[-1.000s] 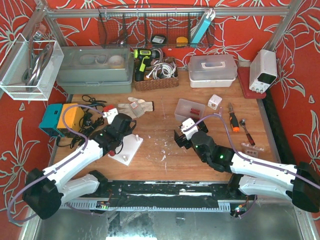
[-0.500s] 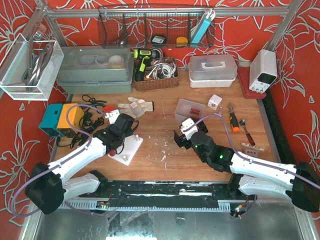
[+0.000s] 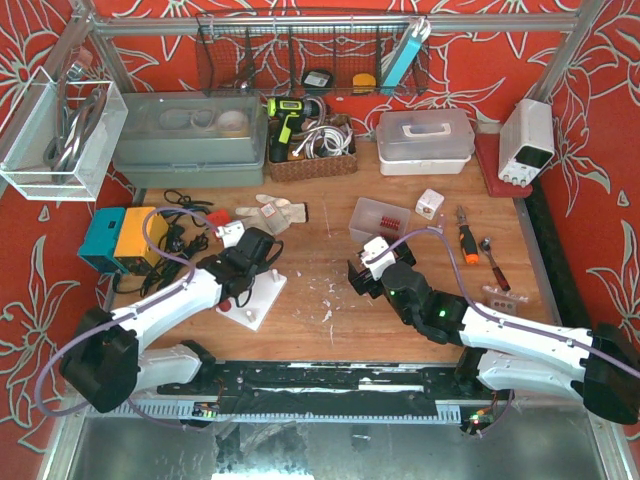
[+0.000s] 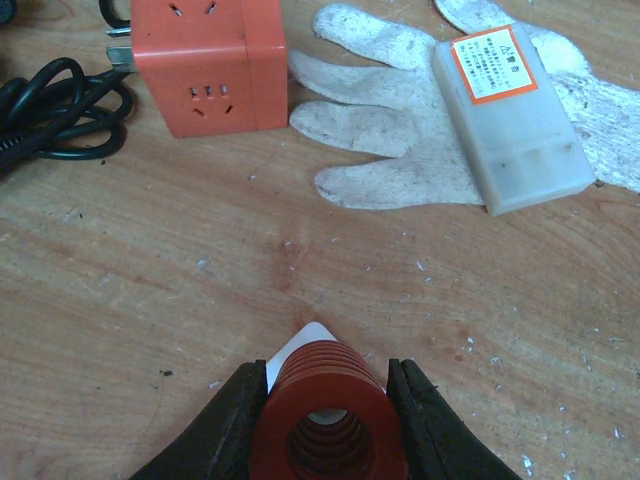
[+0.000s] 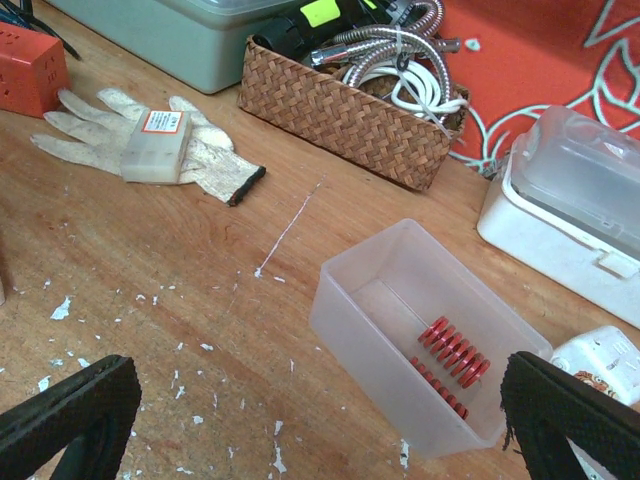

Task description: Install the large spring

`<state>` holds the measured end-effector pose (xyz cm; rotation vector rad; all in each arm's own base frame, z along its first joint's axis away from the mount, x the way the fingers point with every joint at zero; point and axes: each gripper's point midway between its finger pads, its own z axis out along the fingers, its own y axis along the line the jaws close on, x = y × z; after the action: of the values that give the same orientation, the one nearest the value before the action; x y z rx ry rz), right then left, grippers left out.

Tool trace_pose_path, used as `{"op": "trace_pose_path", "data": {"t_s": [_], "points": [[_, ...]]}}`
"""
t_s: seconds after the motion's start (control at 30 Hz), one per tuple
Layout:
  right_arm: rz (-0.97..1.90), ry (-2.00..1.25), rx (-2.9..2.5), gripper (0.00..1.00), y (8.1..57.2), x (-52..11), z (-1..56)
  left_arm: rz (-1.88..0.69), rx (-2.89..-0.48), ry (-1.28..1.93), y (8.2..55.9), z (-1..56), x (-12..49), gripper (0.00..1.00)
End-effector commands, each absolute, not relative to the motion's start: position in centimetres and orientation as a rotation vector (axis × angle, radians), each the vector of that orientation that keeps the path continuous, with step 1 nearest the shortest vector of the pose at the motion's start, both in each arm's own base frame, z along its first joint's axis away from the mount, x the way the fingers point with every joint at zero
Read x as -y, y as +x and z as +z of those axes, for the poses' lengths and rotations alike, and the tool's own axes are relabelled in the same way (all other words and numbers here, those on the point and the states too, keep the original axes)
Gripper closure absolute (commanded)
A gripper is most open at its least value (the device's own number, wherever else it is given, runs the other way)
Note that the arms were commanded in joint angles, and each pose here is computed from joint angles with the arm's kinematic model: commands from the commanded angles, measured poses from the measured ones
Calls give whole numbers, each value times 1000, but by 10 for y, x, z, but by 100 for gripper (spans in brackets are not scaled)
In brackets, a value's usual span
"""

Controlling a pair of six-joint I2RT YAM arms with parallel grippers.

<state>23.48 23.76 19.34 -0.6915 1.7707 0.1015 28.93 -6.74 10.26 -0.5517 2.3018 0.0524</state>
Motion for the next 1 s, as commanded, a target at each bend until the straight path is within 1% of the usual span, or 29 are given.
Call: {"op": "trace_pose_path", "data": {"t_s": [0.0,0.1,0.13,0.27,0.47,0.63,0.77,0.87,0.97], "points": [[121,-677,-1760,1,237,-241,201,42,-2251,-582,300,104,67,93],[125,-681,-1759,1,237,-242,200,18,-2256,-572,303,104,72,89],[125,-682,-1759,1,237,-242,200,13,-2254,-571,304,105,73,87],[124,-684,-1760,1,238,-243,198,1,-2254,-551,306,108,76,70],[115,-693,-1775,1,240,-243,196,-20,-2243,-566,306,117,76,54],[92,-665,-1790,1,247,-236,197,-91,-2228,-533,306,137,83,45],[59,-637,-1866,1,262,-225,199,-190,-2199,-406,306,164,96,34],[-1,-576,-1948,1,283,-205,202,-339,-2139,-268,300,195,113,26],[-24,-552,-2012,1,301,-195,204,-491,-2084,-121,289,216,134,13]]}}
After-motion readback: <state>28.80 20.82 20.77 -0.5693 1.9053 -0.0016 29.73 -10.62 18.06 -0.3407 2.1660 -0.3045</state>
